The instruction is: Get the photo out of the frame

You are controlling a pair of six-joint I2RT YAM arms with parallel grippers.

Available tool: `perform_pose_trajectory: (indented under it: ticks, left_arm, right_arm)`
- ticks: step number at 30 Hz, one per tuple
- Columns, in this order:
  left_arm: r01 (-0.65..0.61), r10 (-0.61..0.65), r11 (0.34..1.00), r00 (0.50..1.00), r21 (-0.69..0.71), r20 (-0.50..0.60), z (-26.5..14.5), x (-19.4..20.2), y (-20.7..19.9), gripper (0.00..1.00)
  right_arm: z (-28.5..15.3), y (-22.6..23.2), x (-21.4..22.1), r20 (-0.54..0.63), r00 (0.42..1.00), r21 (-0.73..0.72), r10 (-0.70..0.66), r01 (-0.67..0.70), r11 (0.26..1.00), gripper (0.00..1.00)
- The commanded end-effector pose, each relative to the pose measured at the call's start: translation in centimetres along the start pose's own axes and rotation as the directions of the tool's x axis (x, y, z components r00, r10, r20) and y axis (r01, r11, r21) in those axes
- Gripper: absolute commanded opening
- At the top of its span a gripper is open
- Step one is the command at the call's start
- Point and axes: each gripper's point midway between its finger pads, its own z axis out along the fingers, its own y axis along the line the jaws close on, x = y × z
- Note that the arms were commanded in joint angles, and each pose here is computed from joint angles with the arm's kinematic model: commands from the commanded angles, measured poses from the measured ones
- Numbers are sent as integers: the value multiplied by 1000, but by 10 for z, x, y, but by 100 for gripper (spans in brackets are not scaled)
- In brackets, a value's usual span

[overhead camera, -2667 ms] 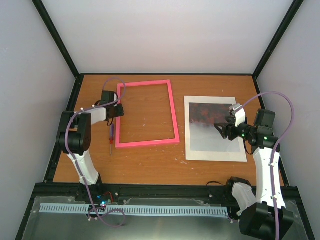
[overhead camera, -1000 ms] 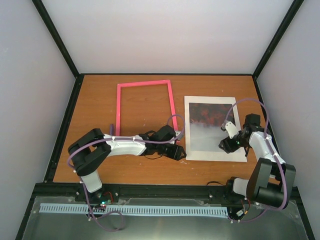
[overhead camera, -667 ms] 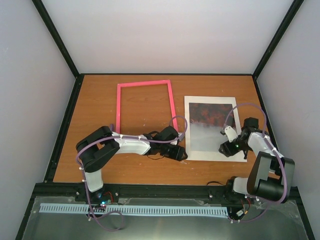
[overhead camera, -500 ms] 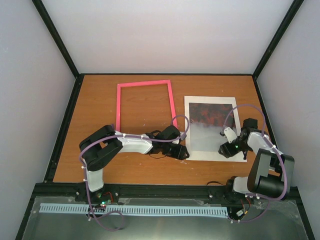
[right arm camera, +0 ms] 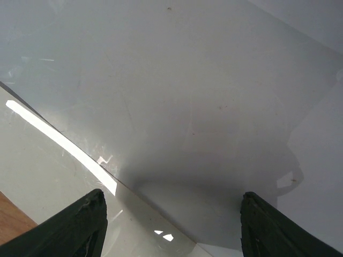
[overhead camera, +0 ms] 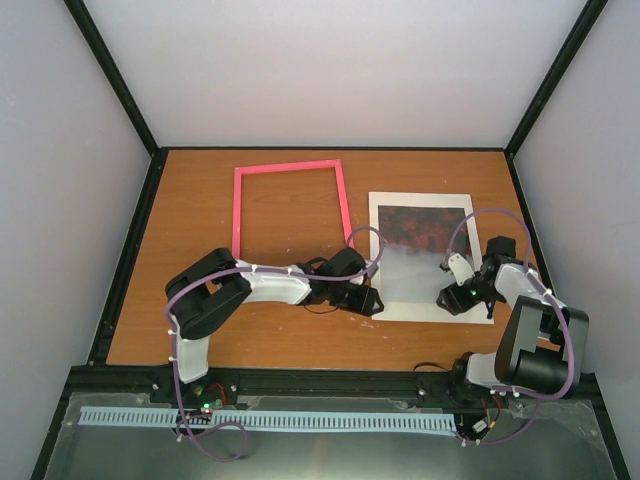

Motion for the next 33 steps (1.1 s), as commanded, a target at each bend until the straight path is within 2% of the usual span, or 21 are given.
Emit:
perform_pose_trajectory:
  ticks: [1,9,19,26,33]
  left_arm:
    - [-48,45,997,997,53,63,-7,-23,-26,54]
    - [-60,54,996,994,60,95,-11,-34,-35,54]
    - [93,-86,987,995,-135,58,-11,-11,13,55]
    - [65,-64,995,998,-73,16,8,-13,4,55]
    - [49,-48,997,999,-57,19,18,-23,-2,55]
  right_arm:
    - [6,6,7,-12,1000,-31,6,-6,999,67]
    - [6,8,7,-7,1000,-38,8,-8,999,67]
    - [7,9,8,-7,1000,-43,9,-9,999,67]
    - [7,10,8,-6,1000,-49,10,-10,999,67]
    - [6,10,9,-6,1000,-50,15,-15,999,67]
